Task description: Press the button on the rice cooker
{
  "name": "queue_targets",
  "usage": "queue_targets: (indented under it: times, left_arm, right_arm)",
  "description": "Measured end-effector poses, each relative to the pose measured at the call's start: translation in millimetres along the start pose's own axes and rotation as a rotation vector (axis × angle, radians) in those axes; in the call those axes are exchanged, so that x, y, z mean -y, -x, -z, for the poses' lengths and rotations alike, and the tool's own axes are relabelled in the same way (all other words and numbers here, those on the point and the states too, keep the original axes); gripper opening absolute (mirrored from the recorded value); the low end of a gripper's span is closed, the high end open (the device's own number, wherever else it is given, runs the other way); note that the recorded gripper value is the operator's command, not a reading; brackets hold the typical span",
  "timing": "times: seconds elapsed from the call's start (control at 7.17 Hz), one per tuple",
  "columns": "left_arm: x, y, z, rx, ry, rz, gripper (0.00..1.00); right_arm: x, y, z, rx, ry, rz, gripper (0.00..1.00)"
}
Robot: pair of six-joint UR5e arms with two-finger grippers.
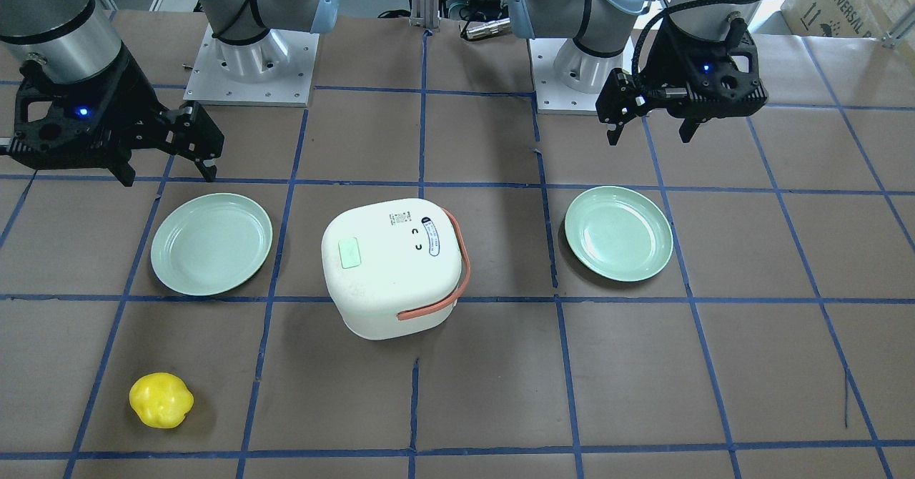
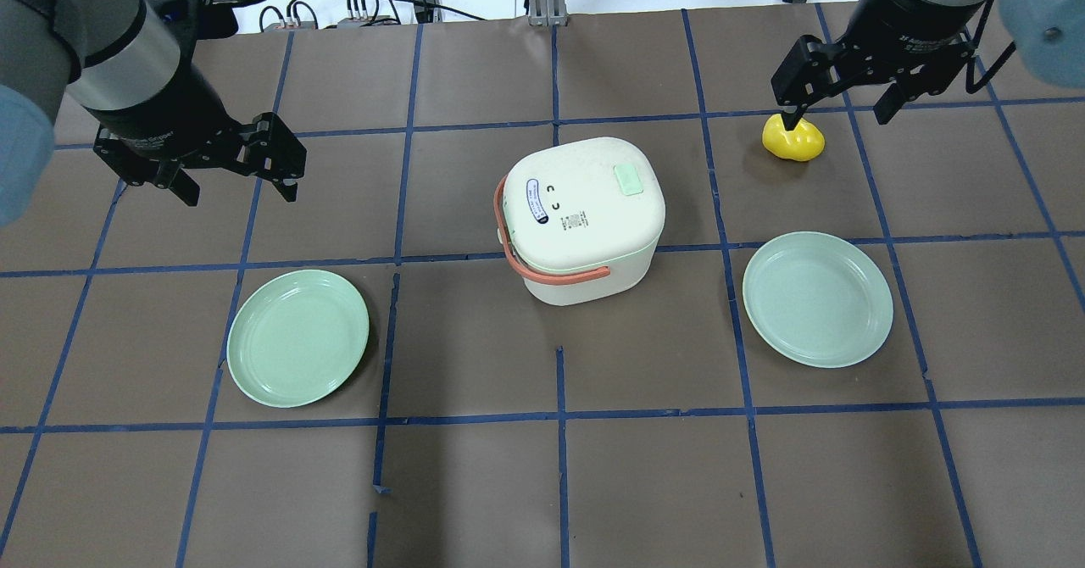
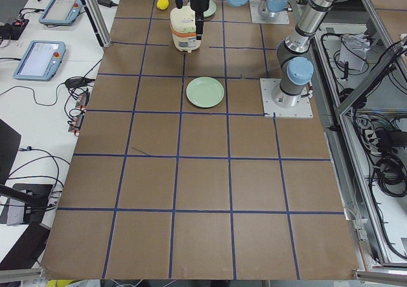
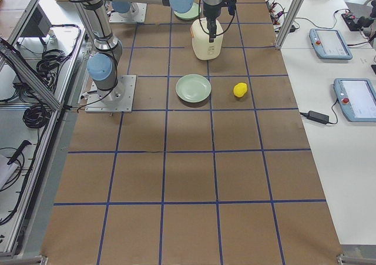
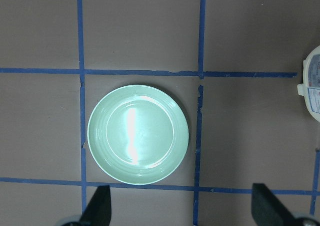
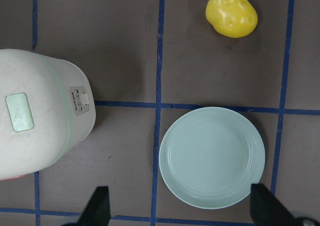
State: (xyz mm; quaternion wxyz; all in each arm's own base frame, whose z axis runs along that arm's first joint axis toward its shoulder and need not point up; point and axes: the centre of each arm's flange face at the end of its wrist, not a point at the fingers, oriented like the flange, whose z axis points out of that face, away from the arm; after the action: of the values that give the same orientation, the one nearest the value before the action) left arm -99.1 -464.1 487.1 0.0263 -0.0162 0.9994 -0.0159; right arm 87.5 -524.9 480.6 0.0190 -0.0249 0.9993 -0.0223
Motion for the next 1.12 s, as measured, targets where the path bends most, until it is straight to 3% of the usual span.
queue_targets:
  times: [0.98, 1.12]
  left_arm:
    - [0.0, 0.0, 0.0, 0.0, 0.0, 0.0, 1.0]
    - [0.0, 0.0, 0.0, 0.0, 0.0, 0.0, 1.0]
  right_arm:
    - [-0.8, 0.9, 2.6, 0.009, -0.008, -0.053, 1.0]
    - [0.0, 1.4, 2.2, 0.012, -0.01, -0.053, 0.63]
